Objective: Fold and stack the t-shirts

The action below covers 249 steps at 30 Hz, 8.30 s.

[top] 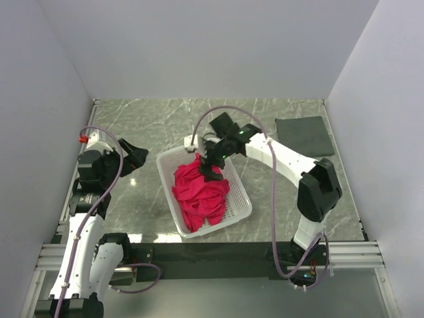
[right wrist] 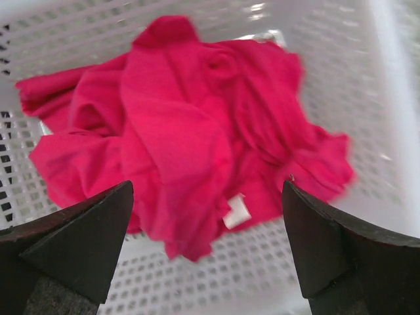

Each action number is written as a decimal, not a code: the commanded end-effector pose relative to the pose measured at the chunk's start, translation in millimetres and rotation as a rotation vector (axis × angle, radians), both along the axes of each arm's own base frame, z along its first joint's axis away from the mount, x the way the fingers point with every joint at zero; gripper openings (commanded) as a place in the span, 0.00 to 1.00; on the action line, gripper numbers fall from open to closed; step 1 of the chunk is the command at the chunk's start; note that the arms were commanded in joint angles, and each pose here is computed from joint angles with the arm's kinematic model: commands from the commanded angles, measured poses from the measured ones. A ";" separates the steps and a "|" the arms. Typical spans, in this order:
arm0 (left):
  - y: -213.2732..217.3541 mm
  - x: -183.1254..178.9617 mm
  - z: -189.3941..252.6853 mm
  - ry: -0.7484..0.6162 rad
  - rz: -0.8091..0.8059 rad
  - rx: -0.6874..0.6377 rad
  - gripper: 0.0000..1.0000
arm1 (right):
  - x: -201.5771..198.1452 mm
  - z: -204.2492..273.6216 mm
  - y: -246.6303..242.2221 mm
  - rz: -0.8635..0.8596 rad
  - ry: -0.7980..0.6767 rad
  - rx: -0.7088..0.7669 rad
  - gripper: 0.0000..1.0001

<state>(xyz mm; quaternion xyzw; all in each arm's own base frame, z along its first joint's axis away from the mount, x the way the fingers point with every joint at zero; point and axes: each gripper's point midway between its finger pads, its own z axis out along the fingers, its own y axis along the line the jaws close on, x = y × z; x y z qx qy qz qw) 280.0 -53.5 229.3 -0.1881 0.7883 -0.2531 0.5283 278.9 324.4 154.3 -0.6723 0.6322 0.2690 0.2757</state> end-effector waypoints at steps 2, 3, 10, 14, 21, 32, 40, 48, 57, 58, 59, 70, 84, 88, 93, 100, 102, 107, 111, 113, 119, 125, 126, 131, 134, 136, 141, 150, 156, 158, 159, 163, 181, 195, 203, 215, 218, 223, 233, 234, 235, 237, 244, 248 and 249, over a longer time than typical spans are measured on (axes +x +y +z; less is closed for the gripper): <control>1.2 -7.1 1.1 0.004 0.024 -0.023 0.99 | -7.9 -41.0 2.3 0.037 -0.021 -0.129 1.00; 0.8 -8.0 -0.1 0.008 0.024 -0.028 1.00 | -4.3 -47.5 2.1 0.015 -0.027 -0.158 0.99; -5.3 -12.7 -7.9 0.021 0.011 -0.075 1.00 | -14.2 -90.0 4.1 0.027 -0.022 -0.279 0.71; -9.9 -13.5 -11.7 0.034 -0.001 -0.110 0.99 | -26.5 -72.8 3.1 0.001 0.063 -0.283 0.09; -19.1 -11.5 -18.0 0.044 -0.040 -0.156 0.99 | -8.5 133.4 -3.2 0.043 -0.047 0.148 0.00; -24.7 -7.9 -21.7 0.044 -0.069 -0.179 0.99 | 38.9 435.0 -107.5 -0.454 -0.590 0.752 0.00; -25.9 -5.0 -21.9 0.039 -0.081 -0.172 0.99 | 5.6 569.4 -177.0 -0.723 -0.887 1.097 0.00; -25.9 -5.9 -22.6 0.032 -0.082 -0.170 0.99 | -4.2 594.9 -210.8 -0.837 -1.061 1.118 0.00; -27.2 -4.1 -23.9 0.032 -0.094 -0.165 0.99 | 49.1 470.0 -169.4 -0.833 -0.705 0.870 0.00; -27.1 -4.0 -23.9 0.033 -0.095 -0.164 0.99 | 47.4 457.5 -165.4 -0.824 -0.665 0.860 0.00; -27.1 -4.3 -25.0 0.036 -0.095 -0.163 0.99 | 61.5 422.5 -158.3 -0.835 -0.593 0.803 0.00; -26.5 -6.9 -31.6 0.053 -0.097 -0.150 0.99 | 87.5 181.6 -184.2 -0.930 -0.331 0.372 0.00; -45.9 -3.3 -45.9 0.145 -0.188 -0.200 0.99 | 25.9 -43.5 -197.5 -0.821 0.206 -0.120 0.69; -53.1 -10.4 -63.6 0.254 -0.180 -0.190 0.99 | 52.7 -4.2 -198.0 -0.827 0.090 -0.038 0.79; -63.9 -24.7 -86.2 0.404 -0.123 -0.131 0.98 | 59.4 10.5 -189.8 -0.796 0.088 0.013 0.80; -79.1 -55.7 -109.5 0.613 -0.033 -0.038 0.94 | 55.0 5.0 -179.7 -0.788 0.133 0.067 0.80; -85.6 -58.3 -112.0 0.640 -0.015 -0.010 0.91 | 53.0 3.1 -177.9 -0.791 0.150 0.083 0.80; -100.9 -61.5 -124.5 0.720 -0.004 0.129 0.86 | 48.7 -2.9 -172.2 -0.790 0.181 0.113 0.80; -100.2 -65.0 -130.8 0.761 0.037 0.229 0.81 | 44.3 -3.2 -170.5 -0.789 0.187 0.132 0.80; -101.7 -65.1 -131.1 0.765 0.034 0.257 0.74 | 42.9 -5.1 -170.4 -0.790 0.191 0.136 0.80; -102.0 -59.9 -137.1 0.761 0.039 0.297 0.59 | 40.3 -4.6 -168.5 -0.787 0.205 0.150 0.79; -107.4 -60.0 -143.9 0.767 0.022 0.289 0.48 | 41.1 -1.9 -166.2 -0.782 0.213 0.164 0.79; -107.6 -59.8 -144.2 0.767 0.022 0.289 0.46 | 40.9 -2.2 -165.5 -0.780 0.220 0.168 0.79; -107.1 -60.8 -145.1 0.759 0.018 0.282 0.37 | 43.3 -3.4 -161.2 -0.771 0.247 0.177 0.79; -106.7 -62.3 -147.4 0.759 0.016 0.282 0.34 | 45.7 -0.7 -160.8 -0.770 0.246 0.181 0.79; -105.3 -62.9 -148.1 0.758 0.017 0.283 0.31 | 45.5 -0.4 -159.7 -0.767 0.249 0.183 0.79; -107.1 -62.1 -147.6 0.749 0.003 0.281 0.24 | 44.1 -2.4 -160.2 -0.766 0.249 0.180 0.79; -108.1 -58.8 -148.4 0.746 0.000 0.294 0.01 | 43.7 -1.6 -160.5 -0.767 0.246 0.181 0.79; -103.5 -59.2 -144.7 0.734 0.014 0.300 0.01 | 43.3 -2.2 -161.0 -0.765 0.247 0.180 0.79; -100.5 -57.2 -141.8 0.721 0.024 0.313 0.01 | 43.3 -1.2 -160.3 -0.765 0.246 0.181 0.79; -98.5 -56.0 -139.9 0.715 0.031 0.316 0.01 | 43.2 -1.1 -159.9 -0.763 0.249 0.182 0.79; -84.7 -50.4 -133.8 0.703 0.054 0.345 0.00 | 43.4 -1.4 -159.5 -0.760 0.251 0.182 0.79; 99.1 40.0 -87.4 0.602 0.344 0.496 0.00 | 44.1 4.2 -157.9 -0.748 0.246 0.196 0.79; 213.3 145.3 -130.2 0.717 0.477 0.485 0.01 | 40.3 6.3 -162.6 -0.749 0.223 0.205 0.79; 234.3 175.8 -132.0 0.731 0.498 0.469 0.35 | 42.9 6.9 -167.3 -0.765 0.218 0.208 0.79; 209.0 143.8 -33.0 0.504 0.525 0.401 0.80 | 44.5 4.5 -168.8 -0.765 0.229 0.208 0.79; 183.5 136.6 -17.4 0.448 0.476 0.328 0.84 | 44.8 2.3 -166.9 -0.760 0.244 0.211 0.79; 116.3 152.0 -11.9 0.431 0.357 0.199 0.94 | 47.1 0.7 -160.7 -0.744 0.280 0.226 0.79; 15.7 220.0 -42.3 0.554 0.340 0.068 0.99 | 48.2 -0.4 -160.1 -0.748 0.273 0.238 0.79; 11.2 225.0 -46.0 0.561 0.350 0.063 0.99 | 47.3 0.5 -160.6 -0.751 0.268 0.240 0.79; 8.1 231.5 -54.3 0.587 0.357 0.068 1.00 | 45.2 -2.2 -161.3 -0.751 0.270 0.236 0.79; 3.0 238.4 -60.7 0.602 0.379 0.069 0.99 | 44.7 -1.0 -163.2 -0.758 0.255 0.238 0.79; -10.9 263.7 -95.8 0.652 0.375 0.129 0.94 | 40.6 -4.9 -165.3 -0.770 0.257 0.240 0.79; -13.6 265.3 -113.9 0.679 0.366 0.198 0.84 | 41.8 -3.9 -164.9 -0.769 0.256 0.243 0.79; -13.7 265.4 -116.6 0.682 0.363 0.207 0.82 | 41.7 -4.3 -164.6 -0.769 0.258 0.243 0.79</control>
